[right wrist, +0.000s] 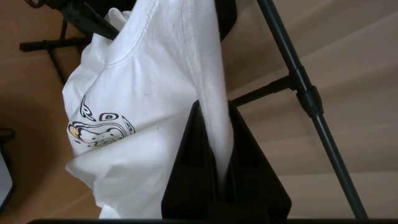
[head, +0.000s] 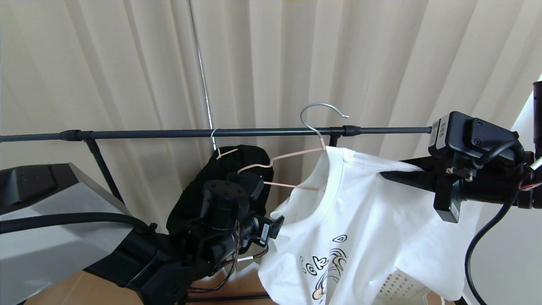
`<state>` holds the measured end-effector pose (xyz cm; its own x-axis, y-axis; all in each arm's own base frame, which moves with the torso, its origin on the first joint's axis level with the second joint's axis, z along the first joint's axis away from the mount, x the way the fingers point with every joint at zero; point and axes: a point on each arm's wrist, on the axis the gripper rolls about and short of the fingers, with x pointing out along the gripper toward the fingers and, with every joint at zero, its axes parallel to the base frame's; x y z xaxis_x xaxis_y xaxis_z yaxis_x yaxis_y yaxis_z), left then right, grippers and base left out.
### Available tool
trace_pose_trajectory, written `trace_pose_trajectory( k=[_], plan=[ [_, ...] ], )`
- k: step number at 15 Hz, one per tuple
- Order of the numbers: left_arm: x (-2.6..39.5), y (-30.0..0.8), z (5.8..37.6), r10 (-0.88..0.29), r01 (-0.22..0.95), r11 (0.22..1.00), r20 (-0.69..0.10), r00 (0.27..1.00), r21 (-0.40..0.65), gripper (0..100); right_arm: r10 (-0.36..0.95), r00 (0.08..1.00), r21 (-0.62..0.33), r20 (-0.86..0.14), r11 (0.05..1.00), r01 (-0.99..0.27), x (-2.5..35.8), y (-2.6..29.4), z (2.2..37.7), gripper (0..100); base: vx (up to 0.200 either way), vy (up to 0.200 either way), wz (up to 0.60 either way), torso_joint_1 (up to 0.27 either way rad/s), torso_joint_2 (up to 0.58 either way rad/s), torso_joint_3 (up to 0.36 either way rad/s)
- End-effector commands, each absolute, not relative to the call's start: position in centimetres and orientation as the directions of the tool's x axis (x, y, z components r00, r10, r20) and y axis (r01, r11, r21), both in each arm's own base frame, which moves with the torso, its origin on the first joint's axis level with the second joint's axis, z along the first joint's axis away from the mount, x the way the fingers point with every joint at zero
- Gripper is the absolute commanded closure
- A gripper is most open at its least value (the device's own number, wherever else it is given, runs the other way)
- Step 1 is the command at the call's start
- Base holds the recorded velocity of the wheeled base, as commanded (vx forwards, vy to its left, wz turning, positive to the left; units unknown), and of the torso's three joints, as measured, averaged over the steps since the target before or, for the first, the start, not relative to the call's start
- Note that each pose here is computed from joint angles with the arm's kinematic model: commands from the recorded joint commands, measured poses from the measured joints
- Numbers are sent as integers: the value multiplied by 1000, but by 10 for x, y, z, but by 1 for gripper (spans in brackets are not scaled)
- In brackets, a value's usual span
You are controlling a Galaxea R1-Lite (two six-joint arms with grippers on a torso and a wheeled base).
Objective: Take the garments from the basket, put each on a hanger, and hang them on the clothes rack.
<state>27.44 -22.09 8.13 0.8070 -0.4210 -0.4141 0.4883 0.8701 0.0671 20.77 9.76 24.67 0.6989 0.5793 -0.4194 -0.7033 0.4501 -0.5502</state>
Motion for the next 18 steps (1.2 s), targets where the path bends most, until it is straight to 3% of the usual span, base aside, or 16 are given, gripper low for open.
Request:
trace_pose_trajectory(
  k=[1,6,9,11,14,18],
  plan=[
    [275,-220,82,-419,486,871,-413,809,67,100,569,708,-550,-419,462,-696,208,93,247,100,0,0,0,0,0,0],
    [272,-217,91,-419,479,875,-391,820,66,100,551,710,-524,-439,485,-700,207,87,239,100,0,0,0,0,0,0],
    [271,-212,98,-415,470,881,-375,829,63,100,561,696,-451,-449,531,-718,203,85,231,100,0,0,0,0,0,0],
    [275,-203,103,-396,446,893,-361,844,65,100,569,698,-370,-434,594,-714,201,81,205,100,0,0,0,0,0,0],
    [278,-198,103,-382,433,899,-363,850,66,100,602,696,-354,-391,599,-718,204,71,183,100,0,0,0,0,0,0],
    [284,-193,102,-364,413,908,-363,858,66,100,593,704,-352,-392,610,-710,203,66,182,100,0,0,0,0,0,0]
  ],
)
